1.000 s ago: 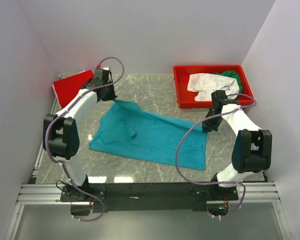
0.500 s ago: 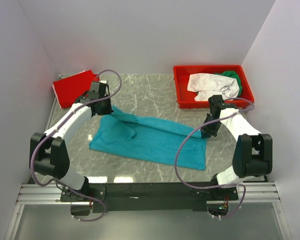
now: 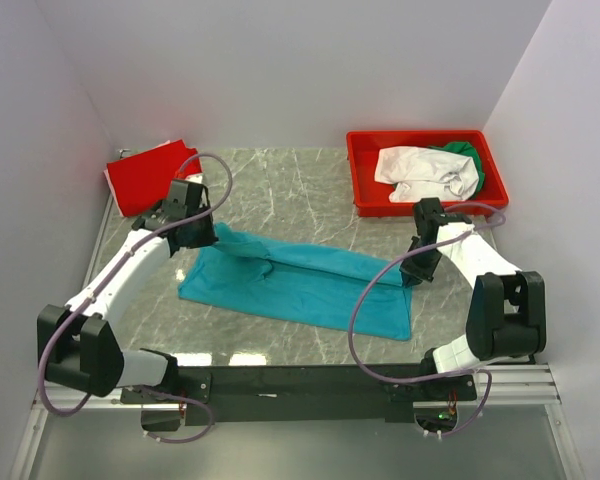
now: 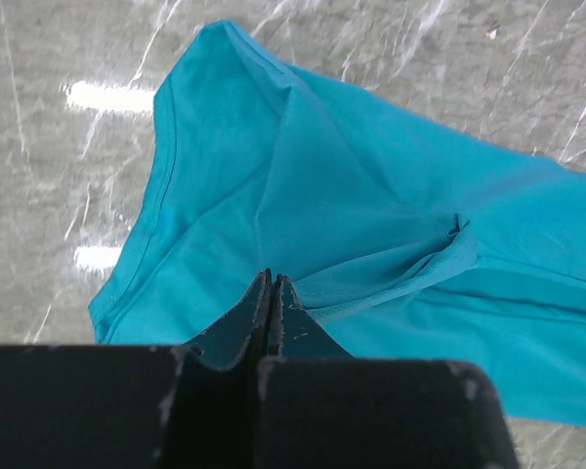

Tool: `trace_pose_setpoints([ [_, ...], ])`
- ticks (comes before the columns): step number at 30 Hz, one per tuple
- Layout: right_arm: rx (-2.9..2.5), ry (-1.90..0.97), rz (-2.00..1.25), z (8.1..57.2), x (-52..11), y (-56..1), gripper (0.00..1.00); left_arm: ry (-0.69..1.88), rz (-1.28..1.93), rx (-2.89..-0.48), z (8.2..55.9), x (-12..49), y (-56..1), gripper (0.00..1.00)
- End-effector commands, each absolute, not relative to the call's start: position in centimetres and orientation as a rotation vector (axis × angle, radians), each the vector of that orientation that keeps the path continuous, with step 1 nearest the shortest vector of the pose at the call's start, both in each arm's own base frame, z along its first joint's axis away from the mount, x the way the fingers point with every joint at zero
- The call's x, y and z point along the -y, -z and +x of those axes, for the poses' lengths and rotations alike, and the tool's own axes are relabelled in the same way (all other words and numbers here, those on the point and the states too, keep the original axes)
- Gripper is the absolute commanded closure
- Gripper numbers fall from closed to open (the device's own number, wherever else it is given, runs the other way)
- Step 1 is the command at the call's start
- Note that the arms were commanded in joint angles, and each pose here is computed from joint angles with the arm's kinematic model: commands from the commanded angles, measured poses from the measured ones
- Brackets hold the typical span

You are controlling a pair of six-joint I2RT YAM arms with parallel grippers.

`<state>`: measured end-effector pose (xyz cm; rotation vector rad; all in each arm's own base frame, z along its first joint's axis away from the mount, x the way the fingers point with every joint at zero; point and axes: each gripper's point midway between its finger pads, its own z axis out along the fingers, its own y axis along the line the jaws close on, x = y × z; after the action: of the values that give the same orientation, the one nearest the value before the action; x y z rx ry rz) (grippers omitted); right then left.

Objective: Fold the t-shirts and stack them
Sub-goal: Fold the tshirt

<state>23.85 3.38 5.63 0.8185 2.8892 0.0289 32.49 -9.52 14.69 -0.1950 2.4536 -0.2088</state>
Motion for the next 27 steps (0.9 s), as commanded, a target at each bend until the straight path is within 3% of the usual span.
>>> trace_pose_setpoints([
  [1,-2.860,0.002,0.816,23.3,-3.0,-6.2,1.00,0.205,-0.228,-2.450,31.0,9.0,-15.1,1.00],
  [15,-2.895,0.060,0.828,21.4,-3.0,-5.2,1.00,0.171,-0.260,-2.599,27.4,8.5,-13.4,0.97],
  [16,-2.895,0.067,0.824,21.3,-3.0,-5.1,1.00,0.164,-0.271,-2.619,26.8,8.3,-13.3,0.92],
  [17,-2.893,0.073,0.831,21.1,-3.0,-5.2,1.00,0.171,-0.276,-2.628,26.5,8.4,-13.2,0.76],
  [19,-2.896,0.100,0.837,20.7,-2.9,-5.0,1.00,0.190,-0.281,-2.646,25.6,8.5,-12.7,0.60],
  [20,-2.899,0.106,0.842,20.6,-2.8,-4.9,1.00,0.212,-0.284,-2.667,25.0,8.7,-12.5,0.44],
  [24,-2.891,0.115,0.827,20.8,-2.9,-5.2,0.66,0.254,-0.279,-2.666,24.7,9.2,-12.5,0.28],
  [27,-2.859,0.102,0.821,21.6,-3.0,-6.1,0.60,0.235,-0.291,-2.602,26.7,9.1,-13.6,0.24],
])
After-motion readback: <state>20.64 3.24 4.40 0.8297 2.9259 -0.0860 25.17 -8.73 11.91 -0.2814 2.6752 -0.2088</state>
